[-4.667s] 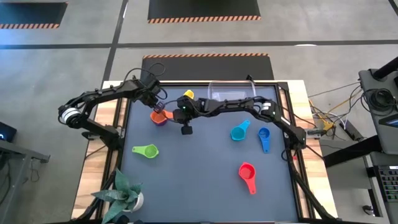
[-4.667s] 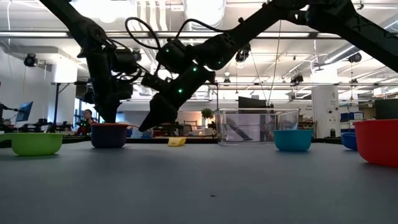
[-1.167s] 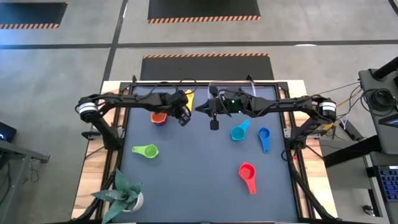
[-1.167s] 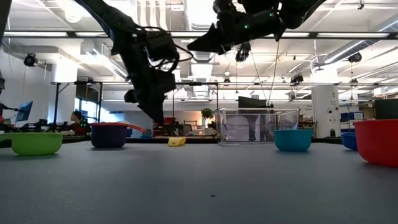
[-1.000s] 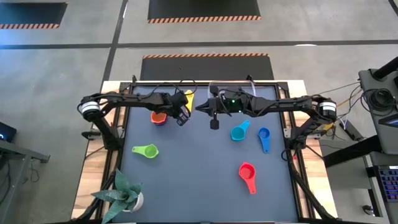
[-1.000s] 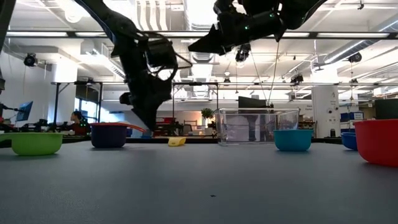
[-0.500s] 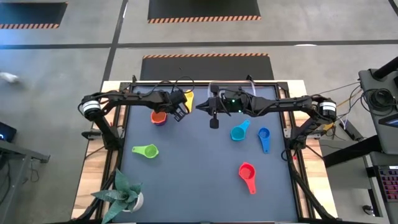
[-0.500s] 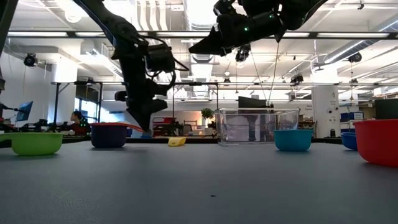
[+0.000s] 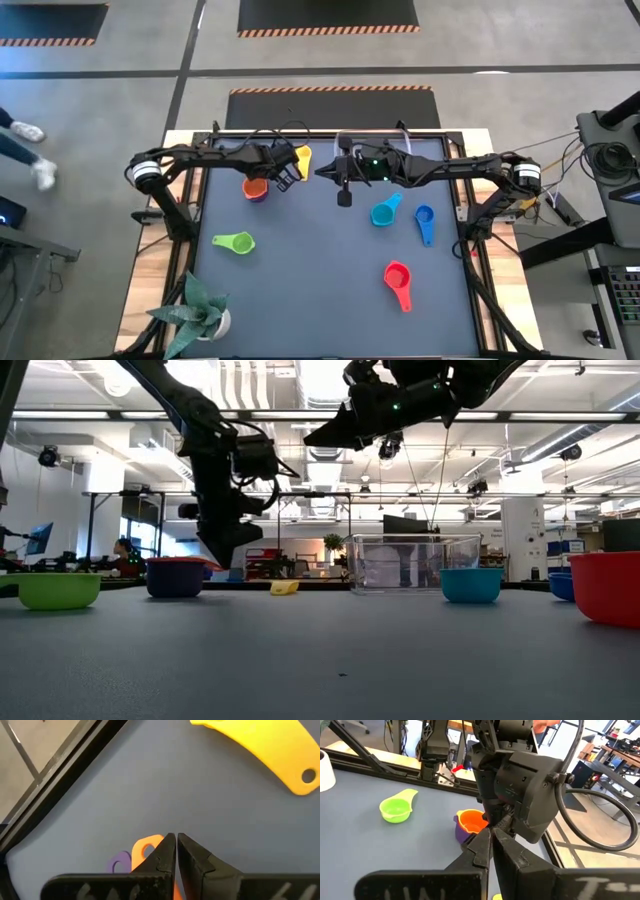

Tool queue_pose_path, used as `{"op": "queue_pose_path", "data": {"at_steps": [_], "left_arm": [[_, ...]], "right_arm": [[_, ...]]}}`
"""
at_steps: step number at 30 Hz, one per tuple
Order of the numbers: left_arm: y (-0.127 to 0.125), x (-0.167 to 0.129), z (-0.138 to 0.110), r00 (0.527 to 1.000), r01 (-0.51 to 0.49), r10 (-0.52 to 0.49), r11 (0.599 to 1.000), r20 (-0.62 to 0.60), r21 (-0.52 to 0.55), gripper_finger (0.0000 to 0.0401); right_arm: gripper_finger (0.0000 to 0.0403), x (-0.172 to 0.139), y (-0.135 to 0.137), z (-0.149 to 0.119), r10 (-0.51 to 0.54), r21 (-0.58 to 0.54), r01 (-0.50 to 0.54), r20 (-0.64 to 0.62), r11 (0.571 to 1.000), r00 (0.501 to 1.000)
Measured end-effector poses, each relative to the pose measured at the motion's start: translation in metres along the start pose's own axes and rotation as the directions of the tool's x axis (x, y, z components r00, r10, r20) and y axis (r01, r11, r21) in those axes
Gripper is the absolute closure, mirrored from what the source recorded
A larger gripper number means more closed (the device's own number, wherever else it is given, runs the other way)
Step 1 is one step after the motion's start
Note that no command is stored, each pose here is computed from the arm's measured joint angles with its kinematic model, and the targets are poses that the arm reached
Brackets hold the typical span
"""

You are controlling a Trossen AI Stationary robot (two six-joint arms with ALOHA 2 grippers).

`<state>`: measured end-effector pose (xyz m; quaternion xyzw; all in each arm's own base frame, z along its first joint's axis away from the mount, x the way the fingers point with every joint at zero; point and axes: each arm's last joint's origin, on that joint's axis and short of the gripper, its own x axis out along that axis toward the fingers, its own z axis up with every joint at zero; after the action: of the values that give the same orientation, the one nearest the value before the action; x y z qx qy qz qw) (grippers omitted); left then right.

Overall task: Nest measuring cups in basket
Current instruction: Stack the orange measuring cup on top of the violet measuring cup

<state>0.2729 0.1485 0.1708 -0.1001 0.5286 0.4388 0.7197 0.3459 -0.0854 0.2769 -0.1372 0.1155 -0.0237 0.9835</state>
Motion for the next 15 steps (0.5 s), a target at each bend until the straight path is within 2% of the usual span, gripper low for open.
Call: {"op": "queue_pose_path", "data": {"at_steps": [15], "left_arm": [[0.014, -0.008, 0.002, 1.0, -0.011, 0.011, 0.999, -0.001, -0.038, 0.0401]], "right_arm": [[0.0394, 0.0, 0.0, -0.001, 0.002, -0.005, -0.002, -0.009, 1.0, 1.0]]}}
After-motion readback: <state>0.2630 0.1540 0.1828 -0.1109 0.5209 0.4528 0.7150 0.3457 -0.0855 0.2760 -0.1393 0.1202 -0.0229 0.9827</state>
